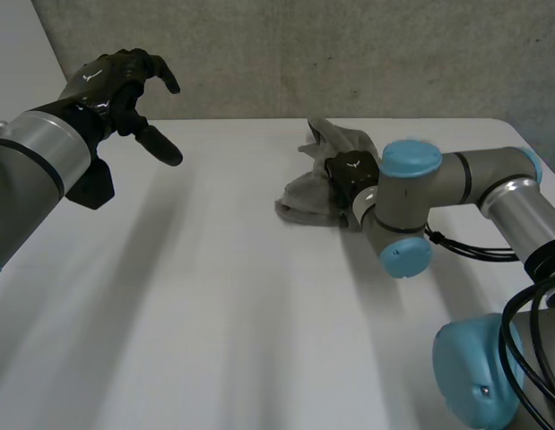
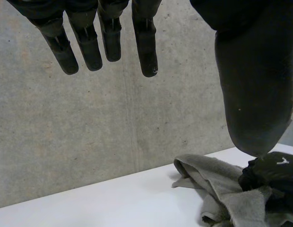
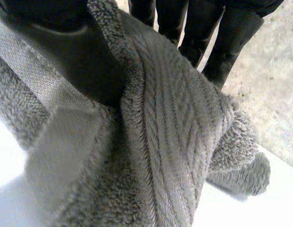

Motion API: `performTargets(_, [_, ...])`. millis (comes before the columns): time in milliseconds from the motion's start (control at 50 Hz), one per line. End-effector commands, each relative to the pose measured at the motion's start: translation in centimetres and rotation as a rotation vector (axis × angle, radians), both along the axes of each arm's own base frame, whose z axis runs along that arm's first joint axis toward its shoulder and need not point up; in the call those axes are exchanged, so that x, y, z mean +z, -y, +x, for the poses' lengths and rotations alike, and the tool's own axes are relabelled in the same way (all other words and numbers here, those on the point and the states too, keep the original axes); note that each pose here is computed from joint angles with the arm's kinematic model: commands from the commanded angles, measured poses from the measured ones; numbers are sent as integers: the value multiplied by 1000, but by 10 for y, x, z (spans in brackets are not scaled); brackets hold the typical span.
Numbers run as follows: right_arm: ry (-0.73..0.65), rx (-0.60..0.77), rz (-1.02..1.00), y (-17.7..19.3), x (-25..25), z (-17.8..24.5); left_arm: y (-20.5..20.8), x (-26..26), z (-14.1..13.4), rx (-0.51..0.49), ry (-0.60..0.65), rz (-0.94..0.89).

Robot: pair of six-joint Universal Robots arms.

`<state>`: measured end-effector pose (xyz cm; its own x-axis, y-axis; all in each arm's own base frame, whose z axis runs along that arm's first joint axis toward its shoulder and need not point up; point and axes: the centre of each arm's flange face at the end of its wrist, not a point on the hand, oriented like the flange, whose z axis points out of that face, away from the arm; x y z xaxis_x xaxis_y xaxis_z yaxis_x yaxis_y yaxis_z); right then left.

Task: Fold the towel.

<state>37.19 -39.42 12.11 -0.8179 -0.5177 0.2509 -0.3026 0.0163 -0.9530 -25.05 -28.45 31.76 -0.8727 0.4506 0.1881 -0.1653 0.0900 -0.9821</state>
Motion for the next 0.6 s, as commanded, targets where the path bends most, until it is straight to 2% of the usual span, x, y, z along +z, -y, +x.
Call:
performTargets(20, [-6, 56, 30, -30, 43, 12, 0, 3, 1, 2, -4, -11])
performTargets(60, [-17, 116, 61, -62, 55, 28, -1, 5, 1, 2, -6, -17])
performTargets(80, [-17, 117, 62, -62, 55, 28, -1, 7, 1, 2, -8, -23])
performTargets(120, [-33, 184, 128, -101, 52, 45, 0, 9, 2, 5, -9, -27])
performTargets(140, [-33, 185, 129, -101, 52, 45, 1, 10, 3, 9, -10, -30])
performTargets(180, [-30, 280, 209, -157, 44, 65, 2, 12, 4, 13, -13, -37])
performTargets(200, [-30, 281, 209, -157, 44, 66, 2, 12, 4, 13, -13, -37])
performTargets(240, [-18, 387, 249, -213, 39, 84, 2, 19, 9, 26, -19, -58])
performTargets(260, [-18, 388, 249, -213, 39, 84, 2, 19, 9, 26, -19, -58])
performTargets(280, [-14, 453, 256, -241, 38, 93, 4, 20, 11, 34, -20, -62])
performTargets(300, [-14, 454, 256, -242, 38, 93, 6, 22, 14, 42, -22, -68])
performTargets(340, [-18, 566, 261, -292, 40, 105, 7, 23, 15, 48, -23, -71])
performTargets(400, [-21, 599, 253, -310, 46, 107, 10, 23, 18, 55, -23, -73])
performTargets(480, [-8, 582, 233, -305, 58, 105, 12, 22, 20, 62, -21, -70])
performTargets(520, [18, 504, 207, -272, 74, 96, 12, 22, 20, 62, -21, -70])
performTargets(540, [18, 503, 207, -272, 74, 96, 13, 21, 20, 65, -22, -66])
performTargets(580, [44, 404, 184, -228, 88, 80, 13, 20, 19, 62, -19, -63])
performTargets(600, [44, 403, 183, -228, 88, 80, 14, 18, 20, 62, -18, -58])
